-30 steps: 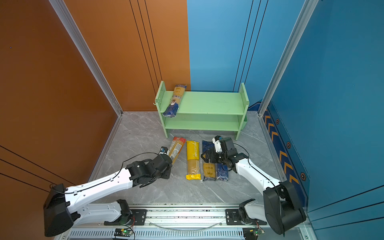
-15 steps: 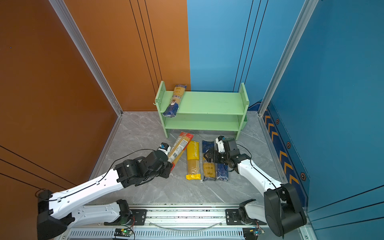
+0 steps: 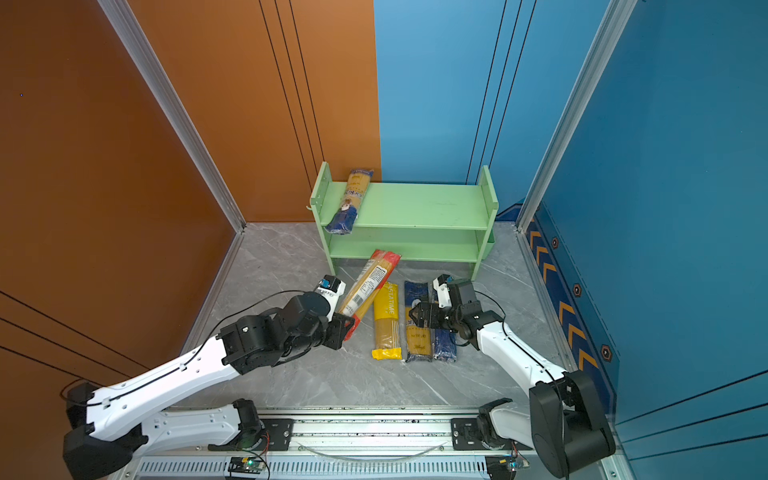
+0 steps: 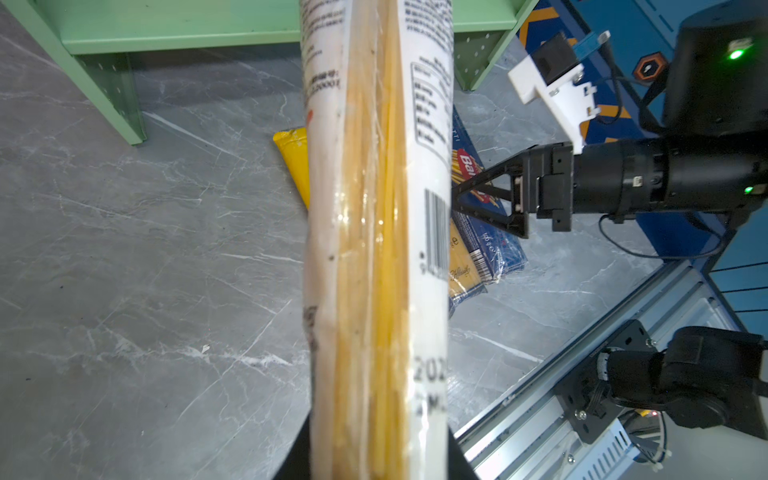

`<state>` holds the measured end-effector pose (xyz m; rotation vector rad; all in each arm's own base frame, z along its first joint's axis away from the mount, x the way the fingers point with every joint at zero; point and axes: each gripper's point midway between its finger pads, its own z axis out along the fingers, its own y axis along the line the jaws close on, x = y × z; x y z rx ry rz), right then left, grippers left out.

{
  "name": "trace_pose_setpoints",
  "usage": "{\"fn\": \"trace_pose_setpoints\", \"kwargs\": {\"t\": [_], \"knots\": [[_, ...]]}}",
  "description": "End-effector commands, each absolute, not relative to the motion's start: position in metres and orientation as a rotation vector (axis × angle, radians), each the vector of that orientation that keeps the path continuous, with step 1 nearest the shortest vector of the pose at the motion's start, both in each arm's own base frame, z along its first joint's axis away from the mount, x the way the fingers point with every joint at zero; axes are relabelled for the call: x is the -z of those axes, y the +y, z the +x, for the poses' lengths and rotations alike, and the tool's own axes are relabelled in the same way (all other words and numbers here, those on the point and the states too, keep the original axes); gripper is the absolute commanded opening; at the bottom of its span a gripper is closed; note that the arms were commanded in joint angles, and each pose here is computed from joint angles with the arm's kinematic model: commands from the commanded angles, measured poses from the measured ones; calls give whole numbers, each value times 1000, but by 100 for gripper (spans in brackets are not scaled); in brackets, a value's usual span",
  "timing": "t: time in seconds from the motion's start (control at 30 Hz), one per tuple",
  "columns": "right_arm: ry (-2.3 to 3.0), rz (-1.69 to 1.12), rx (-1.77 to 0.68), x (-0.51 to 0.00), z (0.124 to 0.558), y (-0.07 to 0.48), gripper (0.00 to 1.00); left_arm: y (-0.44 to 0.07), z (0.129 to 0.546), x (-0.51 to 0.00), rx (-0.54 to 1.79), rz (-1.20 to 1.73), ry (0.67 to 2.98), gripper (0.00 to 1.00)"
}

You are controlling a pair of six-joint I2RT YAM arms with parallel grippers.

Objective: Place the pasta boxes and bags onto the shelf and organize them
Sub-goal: 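Lift the red-white bag upright with the left gripper toward the green shelf, then carry the upright red-white bag with the left gripper over the upper shelf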

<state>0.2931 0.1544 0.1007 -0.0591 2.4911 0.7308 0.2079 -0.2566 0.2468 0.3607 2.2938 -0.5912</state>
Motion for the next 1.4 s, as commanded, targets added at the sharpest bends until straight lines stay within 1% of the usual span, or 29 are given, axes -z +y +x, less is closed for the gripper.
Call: {"fn": "trace_pose_setpoints", "kwargs": {"t": [0.0, 0.37, 0.5, 0.77, 0.87, 1.13, 1.37], "knots": [[2502, -35, -722, -98, 288, 149, 96, -281, 216, -344, 838, 315, 1981, 0], [2503, -26, -721, -96, 287, 149, 96, -305, 229, -390, 887, 336, 1845, 0], [2507, -23, -723, -95, 287, 149, 96, -305, 241, -407, 853, 302, 1793, 0], [2492, -13, -736, -99, 287, 150, 96, -296, 277, -434, 719, 187, 1727, 0], [2483, -6, -738, -100, 288, 149, 96, -300, 291, -447, 723, 139, 1687, 0], [2488, 4, -731, -97, 286, 148, 96, -303, 336, -456, 665, 27, 1666, 0], [2476, -1, -732, -101, 285, 149, 95, -318, 373, -464, 660, 1, 1655, 0]]}}
